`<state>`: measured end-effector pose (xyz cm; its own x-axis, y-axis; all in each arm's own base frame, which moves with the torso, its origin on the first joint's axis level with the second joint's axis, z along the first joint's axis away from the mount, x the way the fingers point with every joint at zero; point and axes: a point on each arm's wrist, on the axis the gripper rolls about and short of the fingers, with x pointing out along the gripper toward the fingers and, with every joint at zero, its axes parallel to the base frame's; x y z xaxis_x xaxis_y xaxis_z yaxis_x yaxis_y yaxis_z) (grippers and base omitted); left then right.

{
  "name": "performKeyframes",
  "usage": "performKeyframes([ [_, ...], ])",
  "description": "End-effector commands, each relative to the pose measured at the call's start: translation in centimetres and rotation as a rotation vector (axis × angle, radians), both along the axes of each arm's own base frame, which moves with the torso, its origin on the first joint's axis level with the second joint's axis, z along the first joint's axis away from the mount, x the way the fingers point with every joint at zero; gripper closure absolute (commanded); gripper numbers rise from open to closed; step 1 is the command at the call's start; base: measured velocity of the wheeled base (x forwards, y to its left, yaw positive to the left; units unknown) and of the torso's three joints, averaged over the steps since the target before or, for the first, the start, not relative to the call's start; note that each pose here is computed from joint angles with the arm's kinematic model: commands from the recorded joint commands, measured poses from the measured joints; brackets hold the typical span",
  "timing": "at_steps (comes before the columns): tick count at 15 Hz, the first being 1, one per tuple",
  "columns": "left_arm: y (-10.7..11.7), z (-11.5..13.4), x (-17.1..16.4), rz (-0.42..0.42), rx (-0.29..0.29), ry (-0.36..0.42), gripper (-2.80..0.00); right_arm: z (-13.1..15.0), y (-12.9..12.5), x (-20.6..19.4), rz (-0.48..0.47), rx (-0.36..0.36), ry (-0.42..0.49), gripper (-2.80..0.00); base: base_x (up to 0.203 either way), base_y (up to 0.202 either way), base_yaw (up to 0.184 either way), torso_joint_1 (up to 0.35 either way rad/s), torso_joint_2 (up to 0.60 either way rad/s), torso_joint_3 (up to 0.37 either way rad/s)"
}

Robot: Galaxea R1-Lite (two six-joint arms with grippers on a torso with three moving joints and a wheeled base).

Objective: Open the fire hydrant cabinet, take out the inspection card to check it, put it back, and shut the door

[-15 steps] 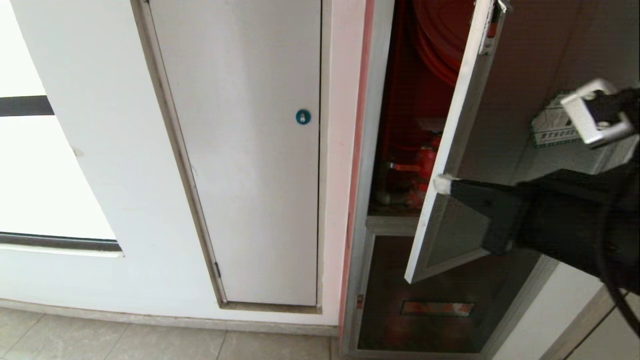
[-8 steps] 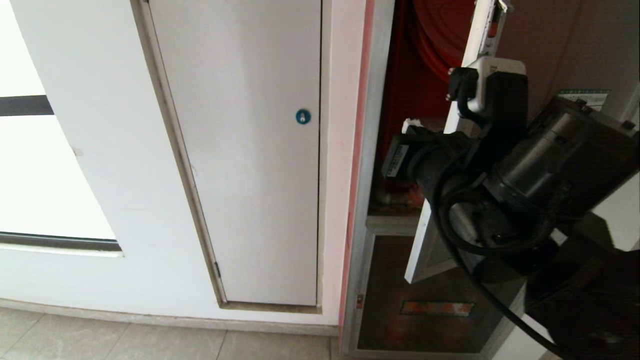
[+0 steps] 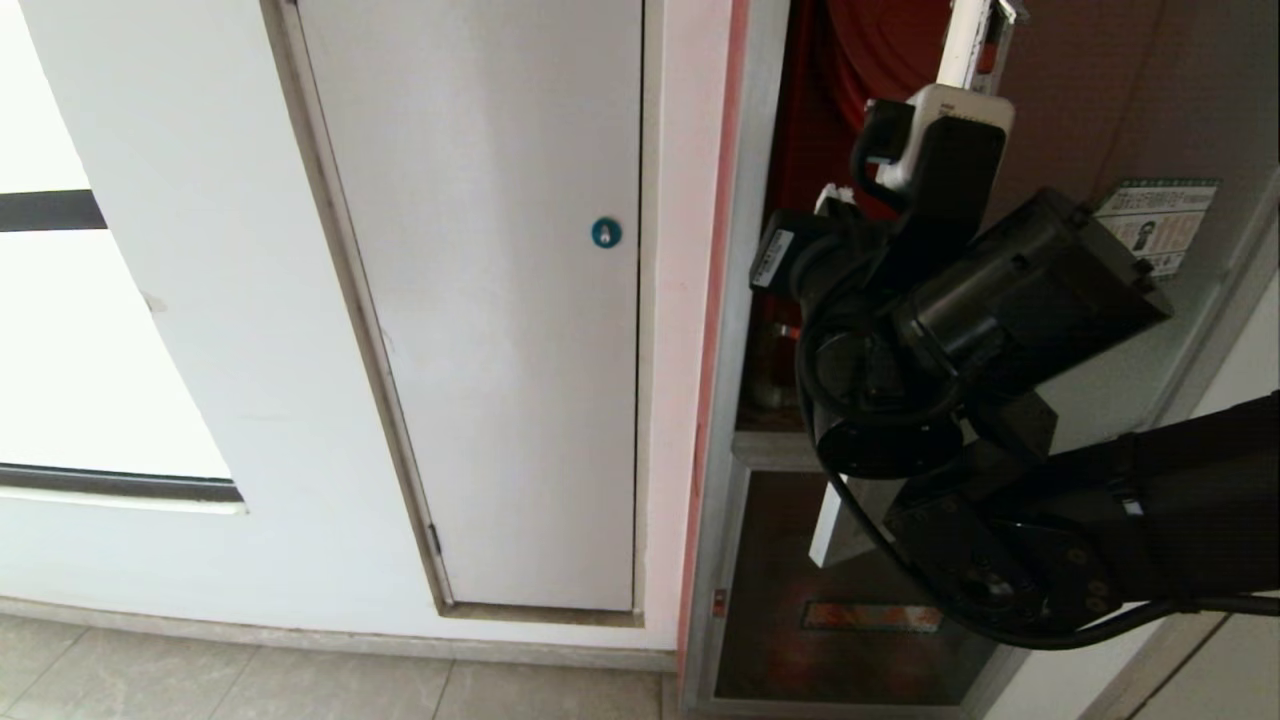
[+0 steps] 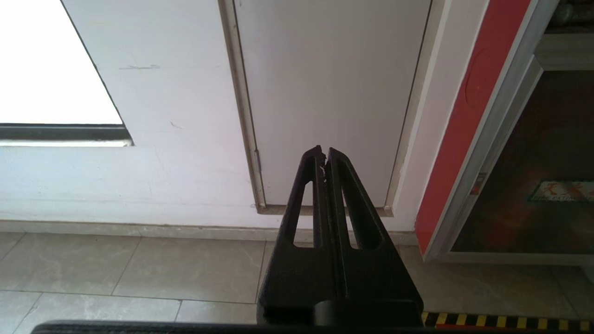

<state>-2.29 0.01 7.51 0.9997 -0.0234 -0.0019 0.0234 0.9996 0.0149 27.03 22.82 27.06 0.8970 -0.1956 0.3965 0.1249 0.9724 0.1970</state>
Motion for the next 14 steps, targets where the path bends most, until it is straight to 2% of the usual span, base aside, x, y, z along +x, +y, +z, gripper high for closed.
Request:
performKeyframes([
  [1,0.0,0.0,0.0,0.0,0.0,0.001,0.0,0.2,-0.2,0.7,-0.02,0.011,-0.013,0.0,0.0,0.0,0.0,0.0,0.0,0.0],
  [8,0.0,0.0,0.0,0.0,0.0,0.001,0.0,1.3,-1.3,3.4,-0.036,0.011,-0.089,0.0,0.0,0.0,0.0,0.0,0.0,0.0],
  [14,0.0,0.0,0.0,-0.001,0.0,0.001,0.0,1.8,-2.3,3.9,-0.064,0.016,-0.099,0.0,0.0,0.0,0.0,0.0,0.0,0.0],
])
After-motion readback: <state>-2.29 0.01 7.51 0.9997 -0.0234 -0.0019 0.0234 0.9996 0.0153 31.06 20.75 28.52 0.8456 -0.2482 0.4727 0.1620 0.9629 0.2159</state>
